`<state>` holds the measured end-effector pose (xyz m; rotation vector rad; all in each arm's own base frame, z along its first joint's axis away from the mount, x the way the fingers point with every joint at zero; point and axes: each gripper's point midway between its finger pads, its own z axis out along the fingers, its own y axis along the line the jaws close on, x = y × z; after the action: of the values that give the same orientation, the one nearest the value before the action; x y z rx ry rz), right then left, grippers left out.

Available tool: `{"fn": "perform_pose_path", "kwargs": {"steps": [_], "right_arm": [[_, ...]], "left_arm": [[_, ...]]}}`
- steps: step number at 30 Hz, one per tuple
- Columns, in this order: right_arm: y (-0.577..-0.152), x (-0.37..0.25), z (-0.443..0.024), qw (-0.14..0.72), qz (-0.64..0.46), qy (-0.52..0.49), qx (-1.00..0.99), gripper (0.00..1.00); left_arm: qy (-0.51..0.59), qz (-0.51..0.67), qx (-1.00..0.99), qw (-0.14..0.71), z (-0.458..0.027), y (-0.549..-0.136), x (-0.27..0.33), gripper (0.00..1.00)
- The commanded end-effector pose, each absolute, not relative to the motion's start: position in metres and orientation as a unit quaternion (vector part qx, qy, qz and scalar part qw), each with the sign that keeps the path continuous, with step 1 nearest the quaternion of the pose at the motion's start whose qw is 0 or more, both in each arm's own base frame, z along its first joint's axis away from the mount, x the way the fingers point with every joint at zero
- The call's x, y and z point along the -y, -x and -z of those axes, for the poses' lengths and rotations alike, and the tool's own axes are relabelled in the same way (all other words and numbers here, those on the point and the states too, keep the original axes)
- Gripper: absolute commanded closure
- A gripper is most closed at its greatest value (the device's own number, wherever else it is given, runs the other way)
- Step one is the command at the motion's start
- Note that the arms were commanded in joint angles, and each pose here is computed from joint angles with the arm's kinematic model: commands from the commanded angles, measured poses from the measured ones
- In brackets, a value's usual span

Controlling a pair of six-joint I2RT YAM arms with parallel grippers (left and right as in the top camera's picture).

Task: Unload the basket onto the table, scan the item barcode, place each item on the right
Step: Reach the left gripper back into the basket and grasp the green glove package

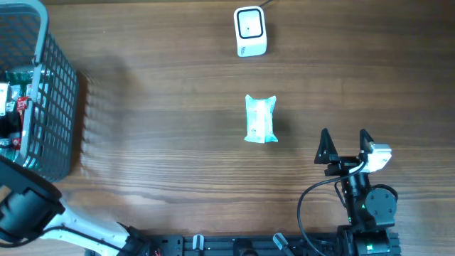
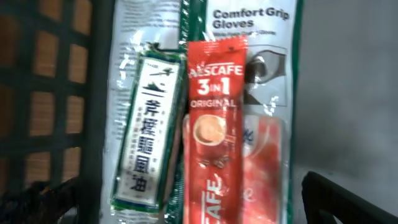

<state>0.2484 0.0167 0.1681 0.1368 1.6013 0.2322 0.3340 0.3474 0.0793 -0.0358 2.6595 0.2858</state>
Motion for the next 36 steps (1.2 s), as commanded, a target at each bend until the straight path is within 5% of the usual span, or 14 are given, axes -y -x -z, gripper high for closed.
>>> {"fn": "perform_pose_path", "kwargs": {"steps": [1, 5, 15, 36], "right_arm": [[-0.249, -0.014, -0.169, 0.691, -0.1, -0.067, -0.713, 0.0], [-0.249, -0.014, -0.169, 0.691, -0.1, -0.067, -0.713, 0.0], [-0.249, -0.014, -0.169, 0.691, -0.1, -0.067, -0.713, 0.0], [-0.249, -0.014, -0.169, 0.691, -0.1, -0.067, -0.713, 0.0]], "left_arm": [[0.023, -0.126, -0.95, 0.284, -0.143, -0.358, -0.372, 0.0], [0.032, -0.133, -0.948, 0.287, -0.182, -0.36, -0.377, 0.0], [0.078, -0.022, -0.98, 0.179, -0.08, -0.341, -0.36, 0.0], [0.064, 0.017, -0.988, 0.142, -0.032, -0.337, -0.352, 0.0]]}}
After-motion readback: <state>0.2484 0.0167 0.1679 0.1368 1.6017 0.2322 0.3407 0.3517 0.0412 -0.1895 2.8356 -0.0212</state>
